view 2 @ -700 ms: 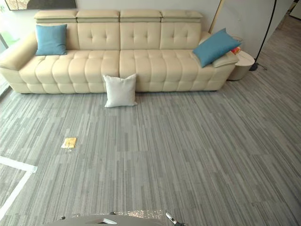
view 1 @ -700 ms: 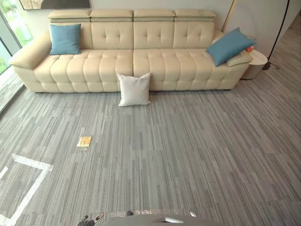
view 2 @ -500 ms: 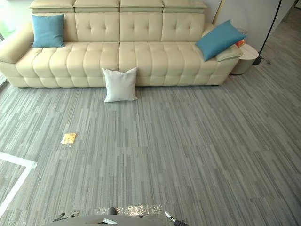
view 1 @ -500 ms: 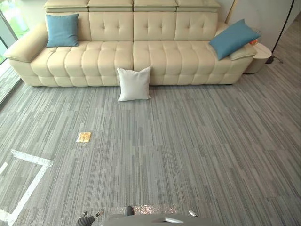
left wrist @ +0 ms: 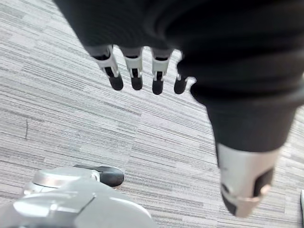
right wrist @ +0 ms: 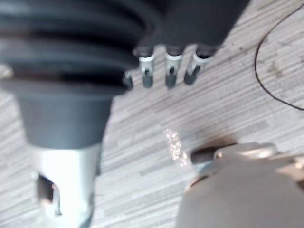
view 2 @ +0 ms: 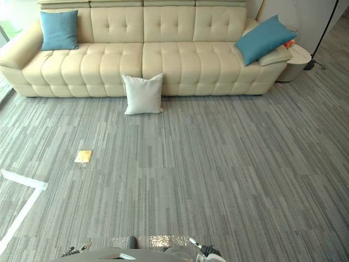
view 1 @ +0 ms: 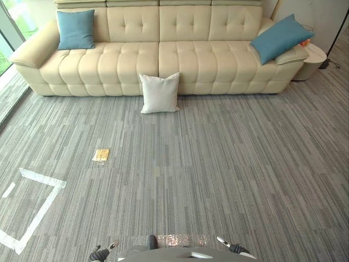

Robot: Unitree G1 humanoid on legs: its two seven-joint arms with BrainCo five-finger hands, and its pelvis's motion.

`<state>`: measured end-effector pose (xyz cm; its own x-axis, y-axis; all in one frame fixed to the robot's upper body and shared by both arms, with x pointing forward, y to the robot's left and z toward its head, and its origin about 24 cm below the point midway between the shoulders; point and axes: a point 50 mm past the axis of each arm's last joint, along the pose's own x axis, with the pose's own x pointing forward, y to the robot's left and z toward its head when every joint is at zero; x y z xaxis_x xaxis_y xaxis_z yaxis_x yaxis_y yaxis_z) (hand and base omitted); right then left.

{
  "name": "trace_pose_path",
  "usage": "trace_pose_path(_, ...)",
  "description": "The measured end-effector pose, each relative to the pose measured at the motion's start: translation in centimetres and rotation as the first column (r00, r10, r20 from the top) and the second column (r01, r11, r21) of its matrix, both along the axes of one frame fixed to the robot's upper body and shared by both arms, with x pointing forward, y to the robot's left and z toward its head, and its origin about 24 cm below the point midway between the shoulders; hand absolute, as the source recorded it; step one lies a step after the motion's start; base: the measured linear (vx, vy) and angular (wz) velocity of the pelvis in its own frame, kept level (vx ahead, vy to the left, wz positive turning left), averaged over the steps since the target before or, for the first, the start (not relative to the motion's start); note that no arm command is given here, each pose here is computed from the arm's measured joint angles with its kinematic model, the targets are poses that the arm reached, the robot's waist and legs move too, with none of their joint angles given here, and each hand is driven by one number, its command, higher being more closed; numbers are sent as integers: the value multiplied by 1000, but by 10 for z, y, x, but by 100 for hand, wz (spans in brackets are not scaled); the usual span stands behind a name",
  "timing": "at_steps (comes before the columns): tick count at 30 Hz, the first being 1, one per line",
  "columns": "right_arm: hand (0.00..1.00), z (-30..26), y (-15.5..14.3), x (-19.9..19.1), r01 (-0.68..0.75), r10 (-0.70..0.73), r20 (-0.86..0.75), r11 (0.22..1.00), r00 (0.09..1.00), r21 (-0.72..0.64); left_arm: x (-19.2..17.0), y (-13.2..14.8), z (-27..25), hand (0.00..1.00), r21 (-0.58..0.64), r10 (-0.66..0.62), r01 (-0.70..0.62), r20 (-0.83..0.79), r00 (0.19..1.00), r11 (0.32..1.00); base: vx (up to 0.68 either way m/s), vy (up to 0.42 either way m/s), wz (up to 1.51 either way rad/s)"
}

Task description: Pick up cushions and gather them together orderly.

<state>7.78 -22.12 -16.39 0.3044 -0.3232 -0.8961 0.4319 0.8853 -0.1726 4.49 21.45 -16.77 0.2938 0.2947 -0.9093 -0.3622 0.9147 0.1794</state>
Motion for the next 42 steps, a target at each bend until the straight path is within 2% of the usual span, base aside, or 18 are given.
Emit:
trace_pose_path(27,0,3,7,20,-59,59,32,998,998,-2,19,8,3,0,30,-74,73,24,997,997,13,2,-1)
trace_pose_path(34,0,13,2,38,-52,57,136,998,989,-37,45,5,9,0,49,-101,97,101,990,994,183,113,-1)
trace_pose_path(39,0,17,2,42,-34,41,176,999,984,-40,61,1,14,0,41,-74,68,160,984,997,369,68,49)
trace_pose_path(42,0,20,-6,45,-10,19,190,999,982,-52,72,-17,14,0,-3,-75,77,189,979,997,570,-27,49)
